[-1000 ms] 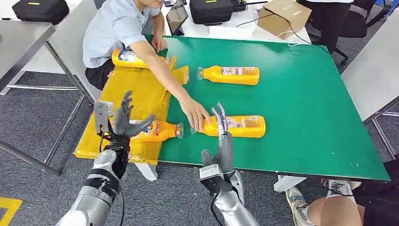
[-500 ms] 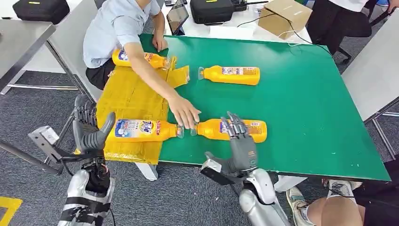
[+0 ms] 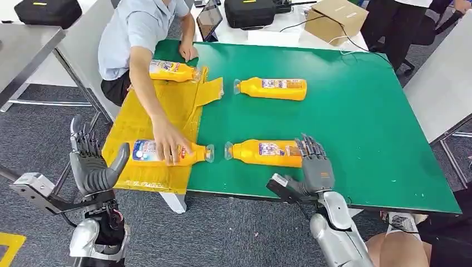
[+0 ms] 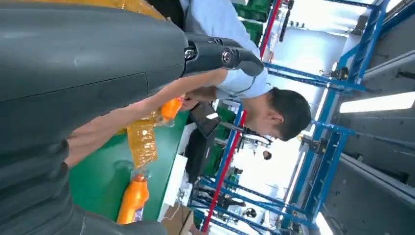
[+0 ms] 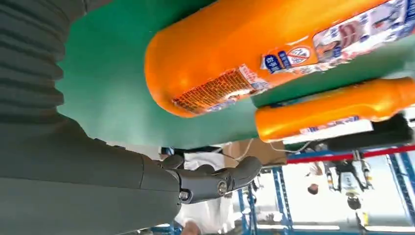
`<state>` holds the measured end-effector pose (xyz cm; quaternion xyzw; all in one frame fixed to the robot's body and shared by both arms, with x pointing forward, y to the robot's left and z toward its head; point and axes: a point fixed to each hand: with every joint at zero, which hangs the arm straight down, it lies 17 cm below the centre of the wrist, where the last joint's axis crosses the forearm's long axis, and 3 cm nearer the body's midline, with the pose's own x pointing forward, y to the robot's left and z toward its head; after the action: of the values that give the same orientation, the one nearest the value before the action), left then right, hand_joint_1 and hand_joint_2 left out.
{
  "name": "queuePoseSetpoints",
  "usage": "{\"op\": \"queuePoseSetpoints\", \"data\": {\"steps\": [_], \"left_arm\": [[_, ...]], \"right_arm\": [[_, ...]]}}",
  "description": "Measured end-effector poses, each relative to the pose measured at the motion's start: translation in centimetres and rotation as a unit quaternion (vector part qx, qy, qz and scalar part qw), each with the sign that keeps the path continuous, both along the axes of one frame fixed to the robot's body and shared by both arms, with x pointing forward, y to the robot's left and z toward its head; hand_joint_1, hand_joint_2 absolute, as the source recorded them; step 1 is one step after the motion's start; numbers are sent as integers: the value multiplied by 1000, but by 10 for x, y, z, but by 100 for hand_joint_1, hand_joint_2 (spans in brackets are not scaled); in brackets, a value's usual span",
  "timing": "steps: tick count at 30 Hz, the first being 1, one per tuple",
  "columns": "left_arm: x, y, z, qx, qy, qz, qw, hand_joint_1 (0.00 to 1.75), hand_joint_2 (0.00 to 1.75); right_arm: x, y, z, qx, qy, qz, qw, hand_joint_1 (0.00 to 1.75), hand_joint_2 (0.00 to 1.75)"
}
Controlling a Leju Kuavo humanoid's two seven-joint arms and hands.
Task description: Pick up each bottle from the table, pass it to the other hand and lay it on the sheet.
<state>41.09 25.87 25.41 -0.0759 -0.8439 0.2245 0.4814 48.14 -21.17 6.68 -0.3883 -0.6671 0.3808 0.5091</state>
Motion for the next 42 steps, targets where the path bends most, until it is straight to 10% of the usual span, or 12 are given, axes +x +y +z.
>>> {"op": "queuePoseSetpoints", "data": {"steps": [31, 33, 34, 42], "left_arm": [[21, -31, -3, -33, 20, -61, 997, 0, 175], [23, -33, -3, -33, 20, -64, 997, 0, 175], [24, -35, -3, -34, 21, -67, 997, 0, 175], [28, -44, -4, -39, 25, -84, 995, 0, 175]], "right_arm": [[60, 4, -33, -74, 123, 9, 990, 0, 175], [60, 10, -38, -83, 140, 21, 986, 154, 175], [60, 13, -41, -88, 151, 28, 984, 175, 175], [60, 23, -55, -137, 211, 60, 966, 175, 175]]}}
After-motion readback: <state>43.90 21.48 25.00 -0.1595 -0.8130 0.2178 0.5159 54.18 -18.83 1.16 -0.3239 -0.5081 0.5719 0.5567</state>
